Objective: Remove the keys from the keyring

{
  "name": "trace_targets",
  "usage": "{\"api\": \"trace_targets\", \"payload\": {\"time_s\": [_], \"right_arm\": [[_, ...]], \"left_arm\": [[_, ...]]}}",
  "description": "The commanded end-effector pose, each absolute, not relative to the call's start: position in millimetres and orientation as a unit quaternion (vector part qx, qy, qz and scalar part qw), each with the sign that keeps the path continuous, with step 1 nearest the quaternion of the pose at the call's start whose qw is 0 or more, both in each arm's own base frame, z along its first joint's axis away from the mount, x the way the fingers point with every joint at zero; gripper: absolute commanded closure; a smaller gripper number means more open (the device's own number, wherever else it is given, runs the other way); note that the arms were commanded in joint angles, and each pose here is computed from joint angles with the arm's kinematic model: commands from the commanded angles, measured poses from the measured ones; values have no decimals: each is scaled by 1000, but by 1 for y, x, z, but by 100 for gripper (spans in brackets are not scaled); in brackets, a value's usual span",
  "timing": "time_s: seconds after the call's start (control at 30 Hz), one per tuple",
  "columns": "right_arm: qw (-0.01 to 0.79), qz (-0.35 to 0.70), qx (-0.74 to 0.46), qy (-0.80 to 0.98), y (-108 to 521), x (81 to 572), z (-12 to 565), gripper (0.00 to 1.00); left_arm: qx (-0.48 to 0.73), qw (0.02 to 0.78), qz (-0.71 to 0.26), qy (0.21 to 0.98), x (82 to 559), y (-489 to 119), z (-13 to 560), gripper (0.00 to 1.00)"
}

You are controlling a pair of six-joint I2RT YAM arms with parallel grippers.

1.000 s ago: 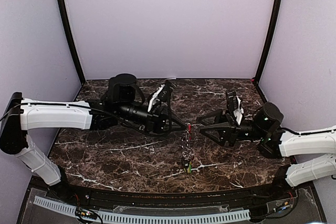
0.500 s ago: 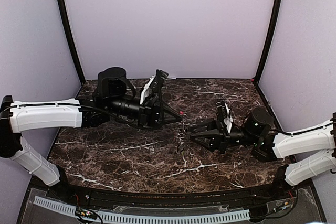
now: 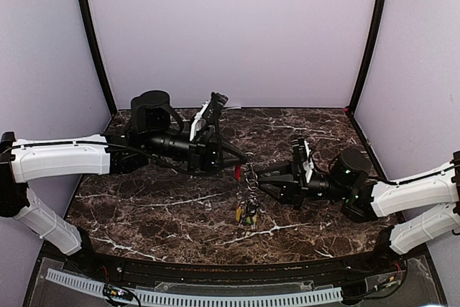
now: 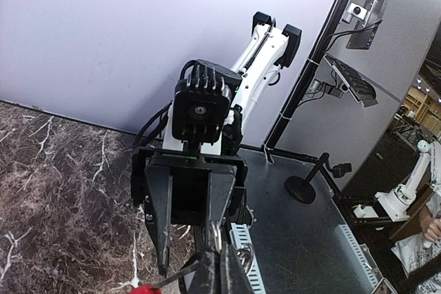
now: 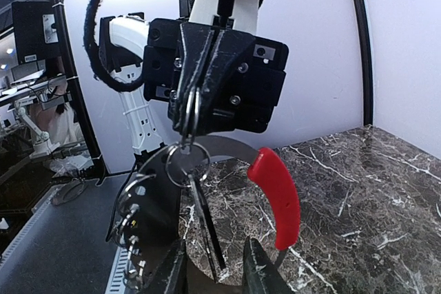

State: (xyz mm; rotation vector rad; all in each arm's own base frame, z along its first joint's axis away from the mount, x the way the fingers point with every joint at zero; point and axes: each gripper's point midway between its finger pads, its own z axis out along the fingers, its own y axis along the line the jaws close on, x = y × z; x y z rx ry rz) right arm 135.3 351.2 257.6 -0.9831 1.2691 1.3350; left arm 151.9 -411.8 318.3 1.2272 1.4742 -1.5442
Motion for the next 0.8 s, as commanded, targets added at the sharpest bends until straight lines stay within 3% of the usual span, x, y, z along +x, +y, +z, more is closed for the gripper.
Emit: {"api": "trace_targets", "payload": {"time_s": [0.0, 0.5, 0.77], "right_arm": [[522, 550, -413, 504, 358, 133, 272, 72], [527, 543, -422, 500, 373, 137, 273, 76], [532, 544, -398, 512, 372, 144, 272, 91]], "left_arm": [[470, 347, -598, 548, 150, -406, 334, 100], [468, 342, -599, 552, 152, -408, 329, 100], [468, 341, -592, 561, 155, -407, 324, 100]]}}
